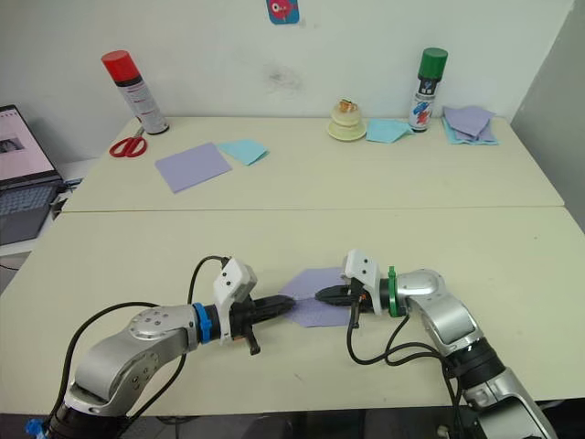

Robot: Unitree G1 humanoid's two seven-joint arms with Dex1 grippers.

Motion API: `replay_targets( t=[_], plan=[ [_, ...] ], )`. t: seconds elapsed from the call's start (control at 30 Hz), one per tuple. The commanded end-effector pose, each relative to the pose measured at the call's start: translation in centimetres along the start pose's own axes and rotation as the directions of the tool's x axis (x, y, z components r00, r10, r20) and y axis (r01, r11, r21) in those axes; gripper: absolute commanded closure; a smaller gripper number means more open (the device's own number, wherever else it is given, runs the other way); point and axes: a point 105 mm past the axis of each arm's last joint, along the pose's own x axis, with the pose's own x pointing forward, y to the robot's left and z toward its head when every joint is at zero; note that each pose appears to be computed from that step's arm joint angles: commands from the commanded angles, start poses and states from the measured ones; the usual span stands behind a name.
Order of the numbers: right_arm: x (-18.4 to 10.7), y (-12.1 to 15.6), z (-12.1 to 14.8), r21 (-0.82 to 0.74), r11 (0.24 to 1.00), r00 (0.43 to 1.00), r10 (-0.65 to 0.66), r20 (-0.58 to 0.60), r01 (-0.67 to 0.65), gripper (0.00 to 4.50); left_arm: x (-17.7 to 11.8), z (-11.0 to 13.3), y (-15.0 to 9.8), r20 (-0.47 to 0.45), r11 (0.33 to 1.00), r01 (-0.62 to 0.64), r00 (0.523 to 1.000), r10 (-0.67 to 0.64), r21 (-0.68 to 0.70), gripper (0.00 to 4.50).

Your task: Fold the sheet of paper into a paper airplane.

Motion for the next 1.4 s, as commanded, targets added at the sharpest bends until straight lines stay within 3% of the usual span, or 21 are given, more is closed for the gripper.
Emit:
replay_targets(
  t=[0.03,0.2,0.27,0.63,0.9,1.2,1.4],
  plan=[
    [0.0,-0.2,1.9,-0.027,1.0,0.997,-0.007,0.073,0.009,4.5,0.1,1.8,-0.3,0.069,0.999,0.008,0.998,-0.01,0.037,4.47],
    [-0.2,-0.2,3.5,0.023,1.0,0.987,0.001,0.158,-0.005,4.5,0.1,4.1,-0.1,0.158,0.999,0.005,0.987,-0.011,0.041,4.47],
    [-0.1,-0.4,3.1,0.009,1.0,0.992,-0.014,0.128,0.013,4.5,0.1,4.4,0.4,0.159,0.999,-0.012,0.987,0.005,0.043,4.47],
    [-0.4,-0.5,-0.8,-0.034,0.999,0.999,-0.021,-0.047,0.019,4.5,1.6,-0.3,0.7,-0.011,0.997,-0.035,0.999,0.036,0.075,4.47],
    [-1.1,1.7,-2.1,0.005,0.997,0.991,0.078,-0.105,-0.078,4.5,1.3,-1.2,-1.4,-0.037,0.998,0.037,0.999,-0.035,0.05,4.47],
    [-0.9,0.5,-3.0,0.006,1.0,0.992,0.005,-0.126,-0.004,4.5,1.5,-3.0,-0.4,-0.087,0.999,-0.027,0.996,0.031,0.045,4.47],
    [-1.0,0.3,-2.8,0.077,0.997,0.995,-0.018,-0.097,0.025,4.5,2.1,-4.1,0.0,-0.086,0.997,-0.064,0.994,0.06,-0.043,4.47]
  ],
)
